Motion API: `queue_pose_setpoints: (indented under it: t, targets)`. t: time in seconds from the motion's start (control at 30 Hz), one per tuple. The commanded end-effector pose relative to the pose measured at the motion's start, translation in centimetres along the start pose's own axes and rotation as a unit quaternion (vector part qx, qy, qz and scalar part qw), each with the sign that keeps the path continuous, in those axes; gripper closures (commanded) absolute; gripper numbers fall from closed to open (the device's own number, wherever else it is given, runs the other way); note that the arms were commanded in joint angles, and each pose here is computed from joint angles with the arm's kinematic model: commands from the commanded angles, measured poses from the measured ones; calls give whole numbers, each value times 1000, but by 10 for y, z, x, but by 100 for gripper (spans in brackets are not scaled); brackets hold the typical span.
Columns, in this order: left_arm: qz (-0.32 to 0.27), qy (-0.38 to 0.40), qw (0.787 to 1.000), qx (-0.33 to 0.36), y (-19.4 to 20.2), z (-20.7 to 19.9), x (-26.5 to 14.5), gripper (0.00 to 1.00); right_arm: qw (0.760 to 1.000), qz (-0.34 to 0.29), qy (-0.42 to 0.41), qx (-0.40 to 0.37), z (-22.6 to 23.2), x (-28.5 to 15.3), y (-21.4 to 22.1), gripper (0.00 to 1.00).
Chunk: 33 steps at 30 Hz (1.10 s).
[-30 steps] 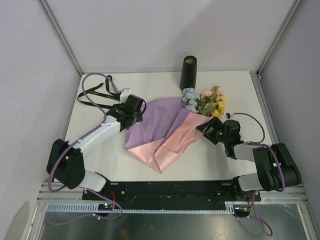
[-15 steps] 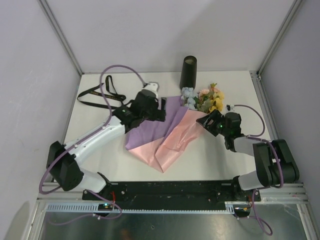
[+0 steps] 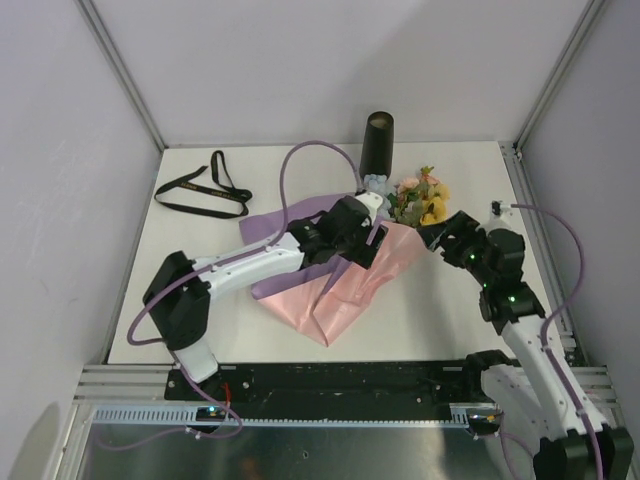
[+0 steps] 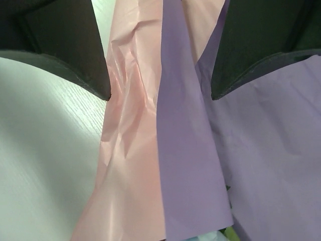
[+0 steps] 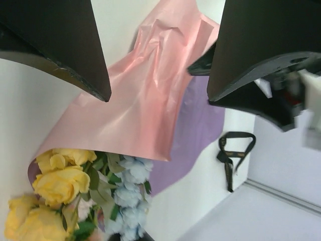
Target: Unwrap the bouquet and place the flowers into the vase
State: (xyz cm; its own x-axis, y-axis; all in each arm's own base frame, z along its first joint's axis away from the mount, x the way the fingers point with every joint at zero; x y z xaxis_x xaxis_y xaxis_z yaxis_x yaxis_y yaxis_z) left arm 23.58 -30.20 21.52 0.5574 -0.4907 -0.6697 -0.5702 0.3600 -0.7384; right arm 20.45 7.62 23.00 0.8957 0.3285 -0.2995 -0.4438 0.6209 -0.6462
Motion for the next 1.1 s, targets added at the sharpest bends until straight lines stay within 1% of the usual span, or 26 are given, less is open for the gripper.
queue_pose_setpoints:
  t: [0.0, 0.13, 0.2, 0.27, 0.37, 0.43, 0.5, 0.6, 0.67, 0.73, 0.8, 0.83, 0.87, 0.93, 1.07]
  targets:
    - [-41, -22, 998, 38, -19, -7, 11, 15, 1000, -14, 12, -20, 9, -29, -8, 16]
    - [-38, -24, 997, 66, -7, -8, 30, 17, 1000, -14, -15, -12, 17, -40, -6, 15]
    - [-34, -32, 996, 72, -4, -7, 37, 19, 1000, -14, -24, -10, 20, -43, -5, 15]
    - [-32, -41, 996, 75, -2, -6, 40, 25, 999, -15, -29, -8, 22, -44, -5, 16]
    - [-34, -46, 995, 77, -1, -6, 41, 43, 999, -18, -37, -7, 25, -45, -6, 15]
    - [-34, -50, 994, 87, 0, -8, 41, 51, 999, -22, -35, -8, 24, -45, -6, 15]
    - [-34, -61, 993, 94, 2, -8, 42, 54, 999, -21, -34, -9, 24, -44, -6, 15]
    - [-29, -71, 992, 97, 6, -7, 46, 54, 999, -25, -42, -9, 26, -46, -7, 15]
    - [-24, -76, 992, 98, 9, -7, 49, 59, 998, -30, -48, -9, 28, -49, -8, 15]
    - [-21, -75, 992, 98, 11, -7, 50, 71, 998, -38, -55, -9, 30, -51, -10, 15]
    - [-24, -68, 993, 97, 10, -8, 48, 88, 997, -42, -58, -9, 31, -53, -11, 15]
    - [-25, -62, 993, 95, 9, -10, 46, 94, 997, -44, -59, -9, 32, -54, -12, 15]
    - [-31, -56, 994, 91, 7, -11, 41, 97, 997, -47, -61, -10, 34, -56, -13, 15]
    - [-42, -36, 995, 82, 2, -16, 30, 99, 997, -51, -64, -11, 37, -58, -16, 15]
    - [-72, 18, 996, 53, -10, -31, 3, 100, 996, -64, -68, -17, 44, -62, -25, 15]
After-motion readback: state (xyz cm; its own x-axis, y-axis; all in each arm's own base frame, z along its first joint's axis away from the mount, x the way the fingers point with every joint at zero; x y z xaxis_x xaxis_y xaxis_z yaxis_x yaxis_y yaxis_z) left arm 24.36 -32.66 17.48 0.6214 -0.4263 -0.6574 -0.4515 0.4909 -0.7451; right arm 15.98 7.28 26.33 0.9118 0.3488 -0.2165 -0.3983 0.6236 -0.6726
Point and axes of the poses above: each gripper's point midway between its finger pads, its own x axis out along the fingers, its own z axis along the line the jaws close on, y = z × x, the point moved 10 cm from there along -x, back along the fingers, and after that the axes turned 1 degree about x, right-handed, at the moved point
